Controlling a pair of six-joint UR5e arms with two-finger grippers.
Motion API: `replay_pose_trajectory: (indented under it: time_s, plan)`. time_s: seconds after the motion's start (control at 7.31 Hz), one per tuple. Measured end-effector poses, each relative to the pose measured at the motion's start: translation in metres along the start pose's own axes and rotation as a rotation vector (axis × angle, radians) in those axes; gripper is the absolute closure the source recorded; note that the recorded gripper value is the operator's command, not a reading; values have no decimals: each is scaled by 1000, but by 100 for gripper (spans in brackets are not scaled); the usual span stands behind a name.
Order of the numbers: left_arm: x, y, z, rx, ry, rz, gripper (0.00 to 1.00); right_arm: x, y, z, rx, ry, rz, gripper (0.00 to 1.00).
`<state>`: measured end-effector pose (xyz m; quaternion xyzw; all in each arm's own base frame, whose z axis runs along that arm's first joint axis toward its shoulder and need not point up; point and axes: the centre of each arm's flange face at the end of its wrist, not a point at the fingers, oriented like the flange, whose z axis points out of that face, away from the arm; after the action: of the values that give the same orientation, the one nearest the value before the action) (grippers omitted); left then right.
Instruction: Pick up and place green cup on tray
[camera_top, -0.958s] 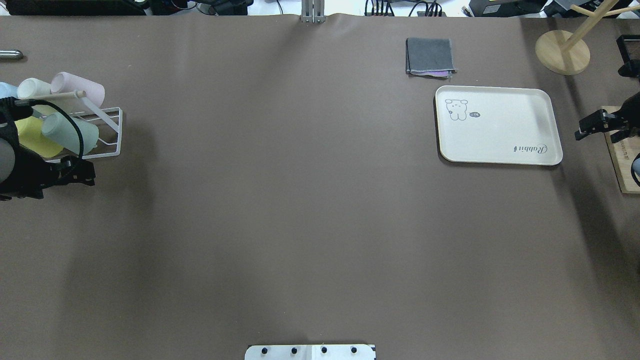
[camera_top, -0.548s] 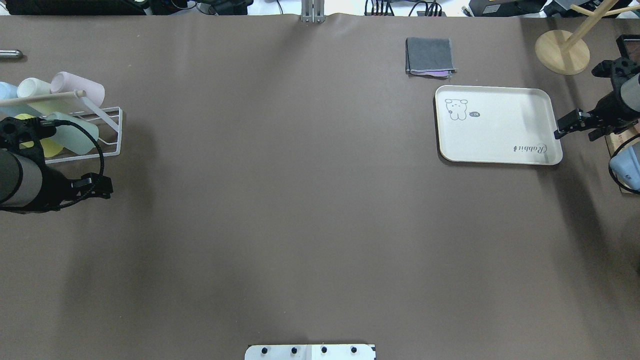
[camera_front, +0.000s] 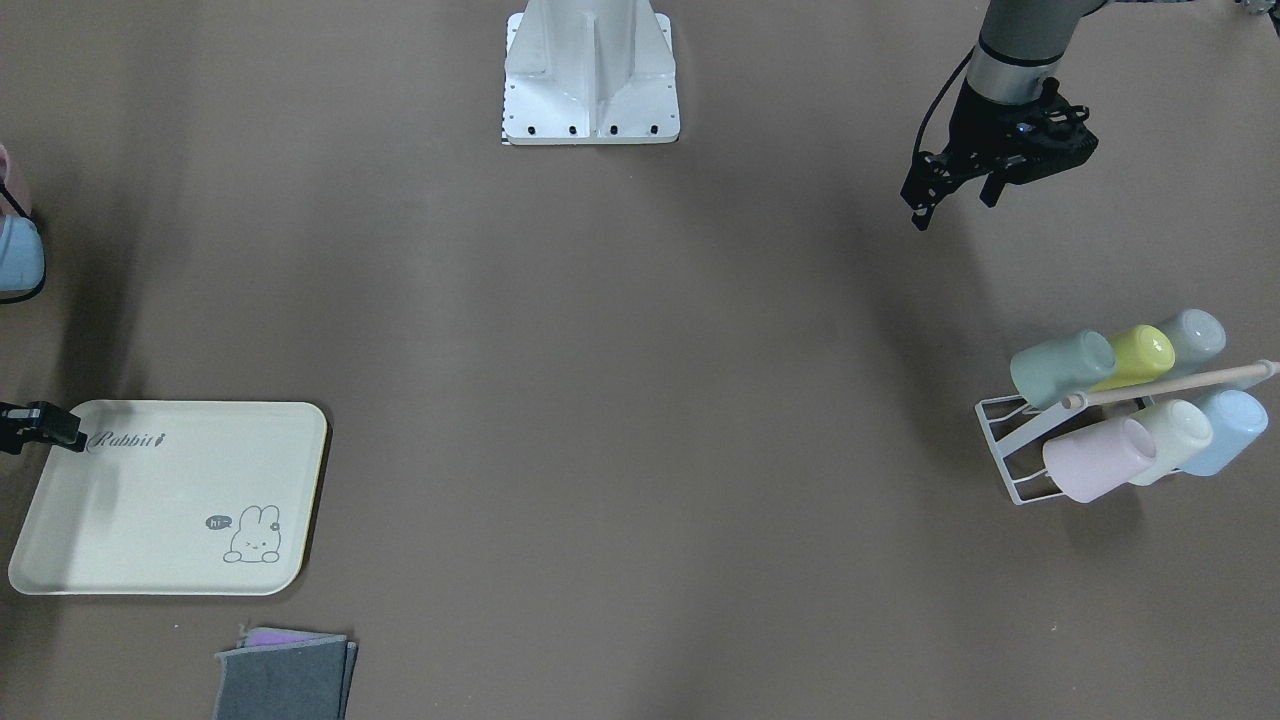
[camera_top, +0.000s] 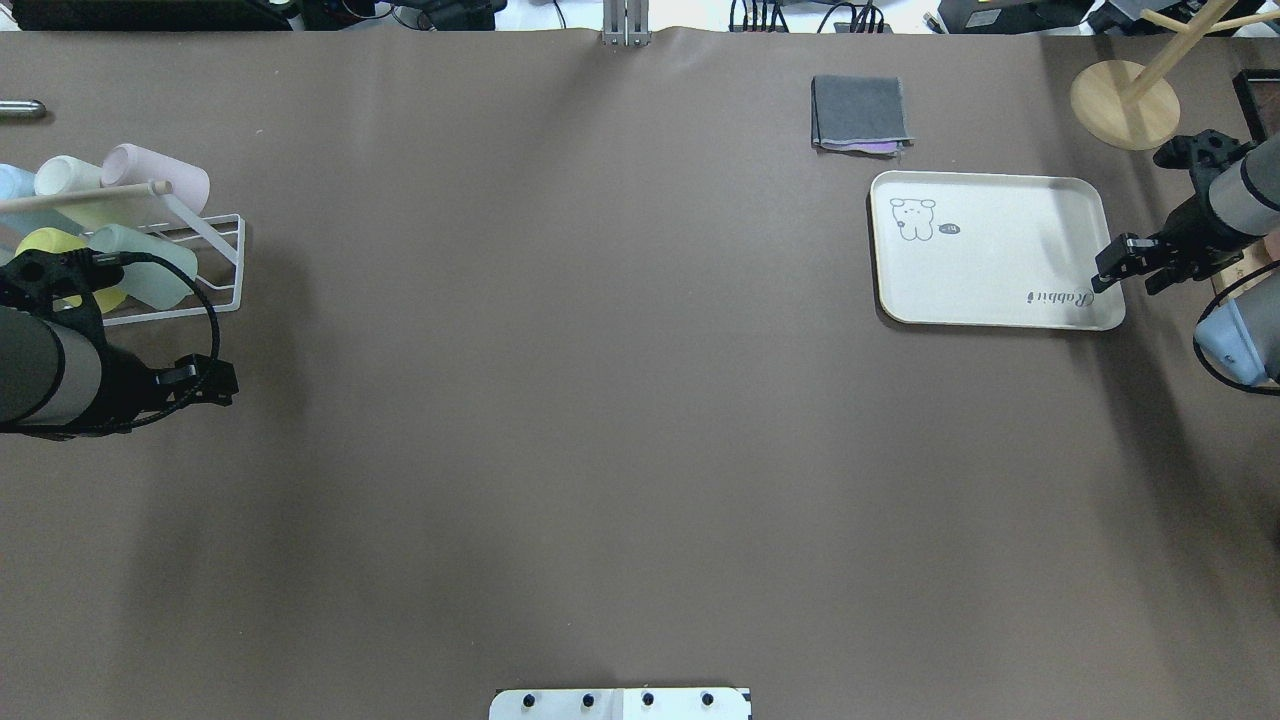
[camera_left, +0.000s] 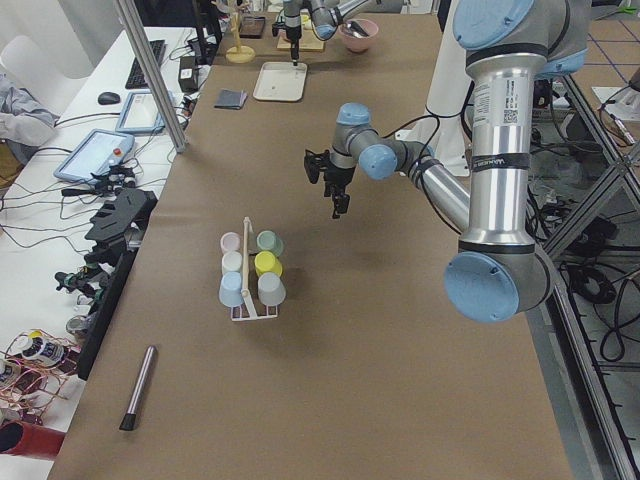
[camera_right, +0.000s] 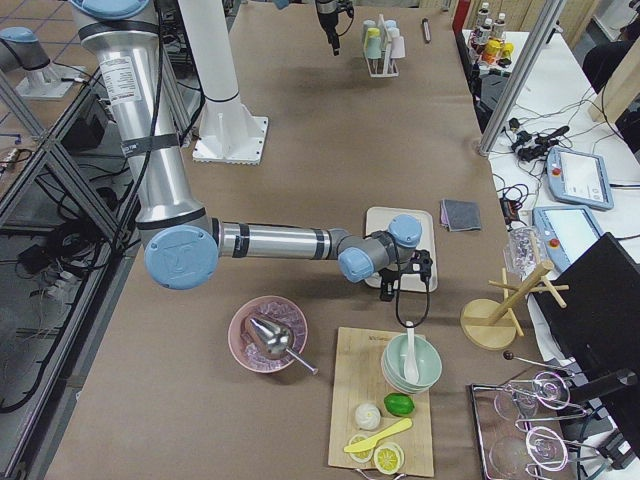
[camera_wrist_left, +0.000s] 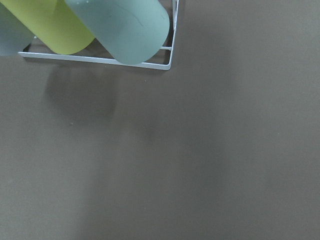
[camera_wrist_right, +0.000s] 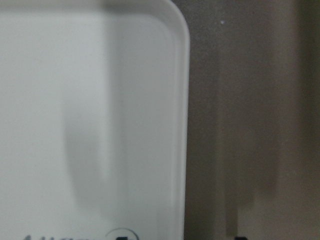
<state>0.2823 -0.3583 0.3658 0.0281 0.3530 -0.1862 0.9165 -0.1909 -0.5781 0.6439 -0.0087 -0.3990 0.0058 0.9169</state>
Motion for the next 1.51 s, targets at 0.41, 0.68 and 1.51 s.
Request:
replay_pose_trajectory:
  time_s: [0.41, 0.68, 1.51]
  plan:
    - [25, 13, 2, -14, 32, 249, 2, 2, 1, 3, -6, 2, 4, 57]
    - [10, 14, 8, -17, 2, 466, 2, 1, 1, 2, -5, 0, 1, 76]
    - [-12, 28, 32, 233, -446, 1409, 2, 1, 1, 1, -4, -2, -4, 100]
